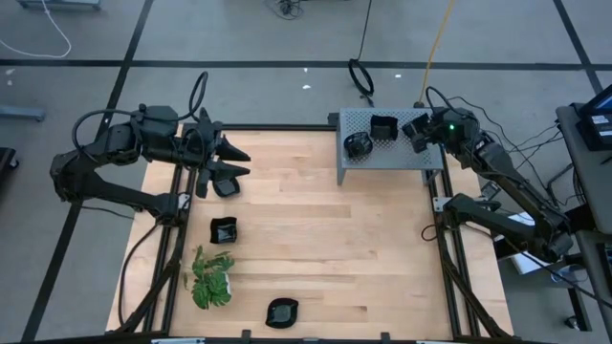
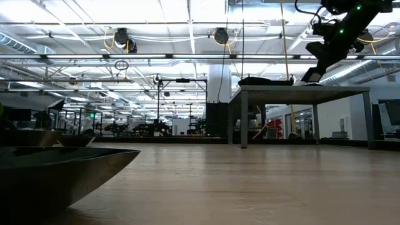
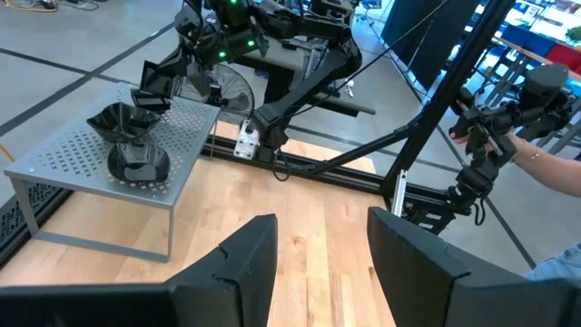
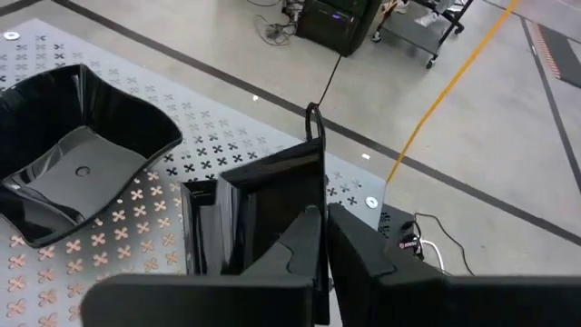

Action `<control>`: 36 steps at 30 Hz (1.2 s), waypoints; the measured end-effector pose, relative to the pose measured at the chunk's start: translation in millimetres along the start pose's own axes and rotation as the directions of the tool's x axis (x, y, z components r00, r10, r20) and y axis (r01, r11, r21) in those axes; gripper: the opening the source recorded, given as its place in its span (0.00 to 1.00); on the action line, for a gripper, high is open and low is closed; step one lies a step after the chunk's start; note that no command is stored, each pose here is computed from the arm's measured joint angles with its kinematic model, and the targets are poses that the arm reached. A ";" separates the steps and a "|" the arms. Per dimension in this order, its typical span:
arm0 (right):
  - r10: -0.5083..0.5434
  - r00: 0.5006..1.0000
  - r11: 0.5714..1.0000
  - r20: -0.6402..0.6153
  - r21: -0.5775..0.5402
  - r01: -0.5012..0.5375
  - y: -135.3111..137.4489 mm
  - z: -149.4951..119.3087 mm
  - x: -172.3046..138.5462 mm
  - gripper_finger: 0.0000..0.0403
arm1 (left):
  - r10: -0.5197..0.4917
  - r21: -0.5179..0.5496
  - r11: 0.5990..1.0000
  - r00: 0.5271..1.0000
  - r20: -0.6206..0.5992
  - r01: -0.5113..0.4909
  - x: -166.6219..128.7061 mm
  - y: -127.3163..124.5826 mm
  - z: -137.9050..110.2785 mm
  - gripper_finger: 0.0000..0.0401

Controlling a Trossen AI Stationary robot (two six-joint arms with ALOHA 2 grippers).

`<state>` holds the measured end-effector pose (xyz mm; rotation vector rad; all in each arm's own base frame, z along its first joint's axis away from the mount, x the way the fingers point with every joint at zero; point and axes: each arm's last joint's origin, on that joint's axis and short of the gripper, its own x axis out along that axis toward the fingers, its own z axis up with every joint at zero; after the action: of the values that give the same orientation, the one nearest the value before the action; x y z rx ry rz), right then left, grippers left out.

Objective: Pick & Place Mini shaped plates
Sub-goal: Stack the square plate on the square plates on the shelf

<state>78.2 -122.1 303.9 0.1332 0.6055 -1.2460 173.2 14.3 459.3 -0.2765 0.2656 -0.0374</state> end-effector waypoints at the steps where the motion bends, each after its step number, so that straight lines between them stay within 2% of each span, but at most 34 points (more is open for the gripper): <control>1: 0.000 1.000 1.000 0.000 0.001 0.000 0.0 0.0 0.0 0.04 | 0.000 0.000 1.000 1.000 0.000 0.000 0.0 0.0 0.0 0.44; 8: 0.000 1.000 1.000 0.000 0.003 0.000 0.0 0.0 0.0 0.10 | 0.000 0.000 1.000 1.000 0.000 0.000 0.0 0.1 0.0 0.44; 16: 0.010 1.000 0.999 0.026 0.031 -0.010 -0.3 2.0 -1.4 0.24 | 0.000 0.000 1.000 1.000 0.000 0.000 0.0 0.0 0.0 0.44; 21: 0.081 0.996 0.985 0.037 0.148 -0.086 0.1 0.6 -6.1 0.29 | 0.000 0.000 1.000 1.000 0.000 0.000 0.0 0.0 0.0 0.44; 26: 0.118 0.992 0.941 -0.052 0.324 -0.094 0.1 -10.0 -9.8 0.29 | 0.000 0.000 1.000 1.000 0.000 0.000 0.0 0.1 0.0 0.44; 29: 0.172 0.982 0.916 -0.084 0.380 -0.128 1.7 -13.3 -10.5 0.29 | 0.000 0.000 1.000 1.000 0.000 0.000 0.0 0.0 0.0 0.44; 32: 0.240 0.970 0.917 -0.048 0.339 -0.211 2.9 -11.1 -12.8 0.29 | 0.000 0.000 1.000 1.000 0.000 0.000 0.0 0.0 0.0 0.44; 36: 0.288 0.957 0.945 0.016 0.156 -0.287 2.0 -7.7 -19.7 0.28 | 0.000 0.000 1.000 1.000 0.000 0.000 0.0 0.0 0.0 0.44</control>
<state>73.6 -101.6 306.8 0.3462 0.4744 -1.0077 173.2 14.3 459.3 -0.2766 0.2655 -0.0372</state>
